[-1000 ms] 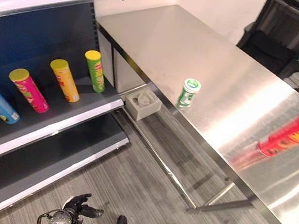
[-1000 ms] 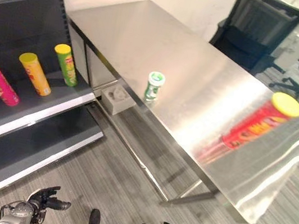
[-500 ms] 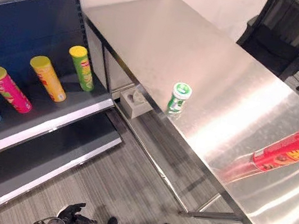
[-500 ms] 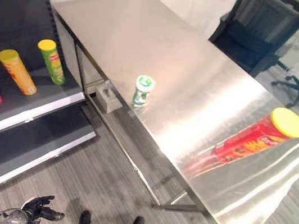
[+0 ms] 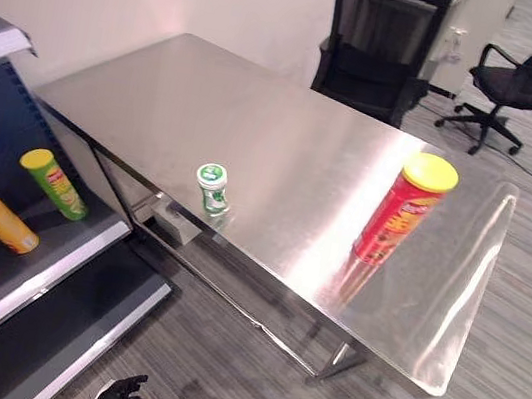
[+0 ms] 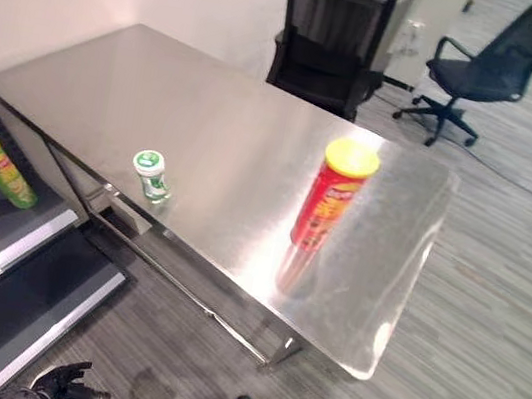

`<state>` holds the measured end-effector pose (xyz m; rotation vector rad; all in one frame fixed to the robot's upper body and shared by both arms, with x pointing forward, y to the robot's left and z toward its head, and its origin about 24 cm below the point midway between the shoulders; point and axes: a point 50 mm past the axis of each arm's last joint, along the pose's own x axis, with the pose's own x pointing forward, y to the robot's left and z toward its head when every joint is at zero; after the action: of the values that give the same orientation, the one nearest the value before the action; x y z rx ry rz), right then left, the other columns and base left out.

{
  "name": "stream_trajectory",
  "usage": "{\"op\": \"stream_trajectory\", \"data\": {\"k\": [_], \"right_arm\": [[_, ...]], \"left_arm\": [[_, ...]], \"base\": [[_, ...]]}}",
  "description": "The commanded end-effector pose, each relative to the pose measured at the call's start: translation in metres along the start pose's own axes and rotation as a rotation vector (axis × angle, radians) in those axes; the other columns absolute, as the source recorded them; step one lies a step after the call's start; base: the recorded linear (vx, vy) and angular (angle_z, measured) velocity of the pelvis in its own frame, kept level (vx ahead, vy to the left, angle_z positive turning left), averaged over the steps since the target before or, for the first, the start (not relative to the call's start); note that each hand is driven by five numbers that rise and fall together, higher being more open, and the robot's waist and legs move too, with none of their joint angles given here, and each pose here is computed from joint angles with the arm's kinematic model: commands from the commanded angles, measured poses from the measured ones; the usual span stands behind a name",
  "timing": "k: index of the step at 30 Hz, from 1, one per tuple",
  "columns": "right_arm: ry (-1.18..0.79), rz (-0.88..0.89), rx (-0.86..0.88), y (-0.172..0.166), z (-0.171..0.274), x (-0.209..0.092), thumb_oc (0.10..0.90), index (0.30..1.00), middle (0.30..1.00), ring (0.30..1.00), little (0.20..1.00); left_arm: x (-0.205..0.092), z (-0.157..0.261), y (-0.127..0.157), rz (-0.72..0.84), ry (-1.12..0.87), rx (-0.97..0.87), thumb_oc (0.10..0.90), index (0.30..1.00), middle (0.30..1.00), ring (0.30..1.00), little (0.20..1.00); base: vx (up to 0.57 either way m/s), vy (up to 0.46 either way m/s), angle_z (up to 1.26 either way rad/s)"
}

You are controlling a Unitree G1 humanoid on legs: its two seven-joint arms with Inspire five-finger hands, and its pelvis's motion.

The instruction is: Put the goods on the table back onto the shelves and tidy them up.

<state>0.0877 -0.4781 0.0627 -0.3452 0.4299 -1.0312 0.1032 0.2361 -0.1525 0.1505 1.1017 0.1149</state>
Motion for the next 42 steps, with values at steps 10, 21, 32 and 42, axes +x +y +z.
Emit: {"op": "stream_trajectory", "data": {"k": [10, 21, 32, 42], "right_arm": [[-1.150, 0.393, 0.259, 0.036, 0.264, -0.074, 0.800, 0.900, 0.900, 0.900, 0.900], [-1.237, 0.532, 0.405, 0.054, 0.286, -0.092, 0.800, 0.900, 0.900, 0.900, 0.900], [-1.372, 0.689, 0.491, 0.071, 0.293, -0.131, 0.800, 0.900, 0.900, 0.900, 0.900], [-1.378, 0.821, 0.162, 0.076, 0.283, -0.144, 0.800, 0.900, 0.900, 0.900, 0.900]], "left_arm": [[0.000, 0.008, 0.004, -0.066, -0.049, 0.128, 0.800, 0.900, 0.900, 0.900, 0.900], [-0.004, -0.009, -0.001, -0.084, -0.015, 0.105, 0.800, 0.900, 0.900, 0.900, 0.900], [-0.005, -0.008, 0.000, -0.076, -0.025, 0.116, 0.800, 0.900, 0.900, 0.900, 0.900], [-0.006, -0.009, -0.002, -0.097, -0.035, 0.125, 0.800, 0.900, 0.900, 0.900, 0.900]], "base": [[0.02, -0.003, 0.19], [0.01, -0.016, 0.12], [0.02, -0.007, 0.07], [0.00, -0.001, -0.01]]}}
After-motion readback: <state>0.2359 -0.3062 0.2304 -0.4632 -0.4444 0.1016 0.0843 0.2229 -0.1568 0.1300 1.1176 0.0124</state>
